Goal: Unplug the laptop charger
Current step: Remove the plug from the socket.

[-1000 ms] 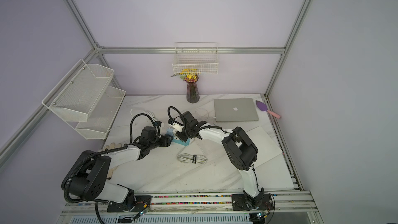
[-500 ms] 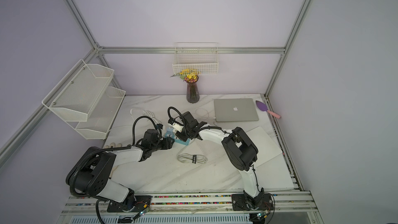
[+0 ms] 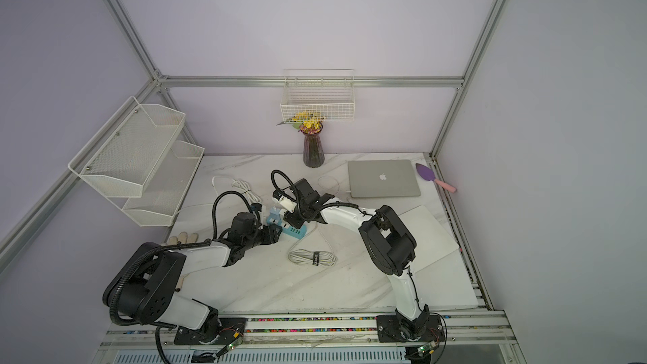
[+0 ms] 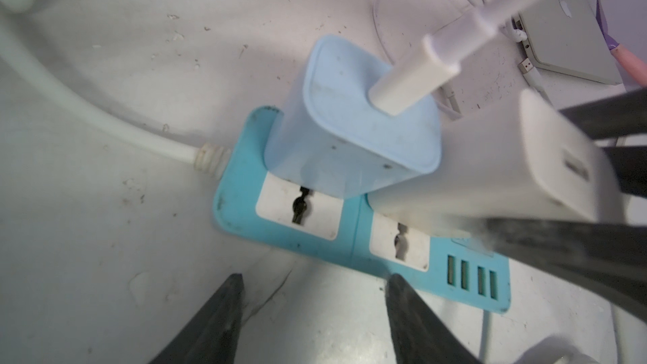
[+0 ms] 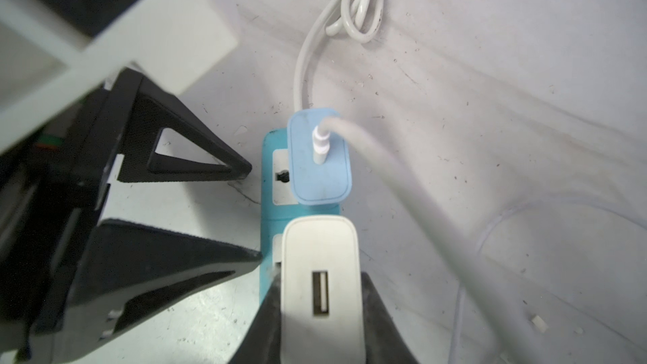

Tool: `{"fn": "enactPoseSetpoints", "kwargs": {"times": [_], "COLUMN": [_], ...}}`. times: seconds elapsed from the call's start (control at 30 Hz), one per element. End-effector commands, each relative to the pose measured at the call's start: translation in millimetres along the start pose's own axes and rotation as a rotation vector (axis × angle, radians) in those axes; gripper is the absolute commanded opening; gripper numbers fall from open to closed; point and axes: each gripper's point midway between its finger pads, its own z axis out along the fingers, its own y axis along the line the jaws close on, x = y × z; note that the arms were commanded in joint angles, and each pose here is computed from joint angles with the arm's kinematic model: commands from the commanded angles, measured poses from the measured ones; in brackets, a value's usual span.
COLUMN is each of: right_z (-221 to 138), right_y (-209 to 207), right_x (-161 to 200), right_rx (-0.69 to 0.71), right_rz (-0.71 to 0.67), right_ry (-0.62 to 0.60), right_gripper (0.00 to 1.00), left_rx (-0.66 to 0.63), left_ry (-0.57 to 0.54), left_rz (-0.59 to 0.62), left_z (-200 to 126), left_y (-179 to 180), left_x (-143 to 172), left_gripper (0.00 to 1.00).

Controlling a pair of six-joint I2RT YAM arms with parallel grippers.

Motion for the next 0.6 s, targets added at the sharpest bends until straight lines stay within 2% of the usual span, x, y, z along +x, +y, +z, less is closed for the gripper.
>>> {"fn": "enactPoseSetpoints", "kwargs": {"times": [0.0, 0.2, 0.37, 0.57], "right_z": [7.6, 6.3, 4.3, -4.2], "right_y": [-2.4, -6.2, -6.0, -1.3], "right_x": [6.3, 4.7, 1.9, -6.6], "right_rx": [0.016, 0.050, 0.050, 0.030], "right_rz": [0.013, 0.009, 0.013, 0.015], "right_ry": [0.020, 0.001, -0.009, -0.042], "right_gripper": [0.00, 0.00, 0.00, 0.00], "left_rx": [0.050, 0.053, 0.043, -0.007], "left_ry": [-0.101, -0.103, -0.049, -0.023], "left_rz": [-0.001, -0.011, -0.021, -0.009], "left_z": [-11.3, -4.9, 10.1, 9.8], "left_y": [-14.1, -14.3, -9.2, 1.0], "left_x": [-24.1, -25.4, -13.3, -4.8], "left_gripper": [0.66, 0.67, 0.66, 0.65]}}
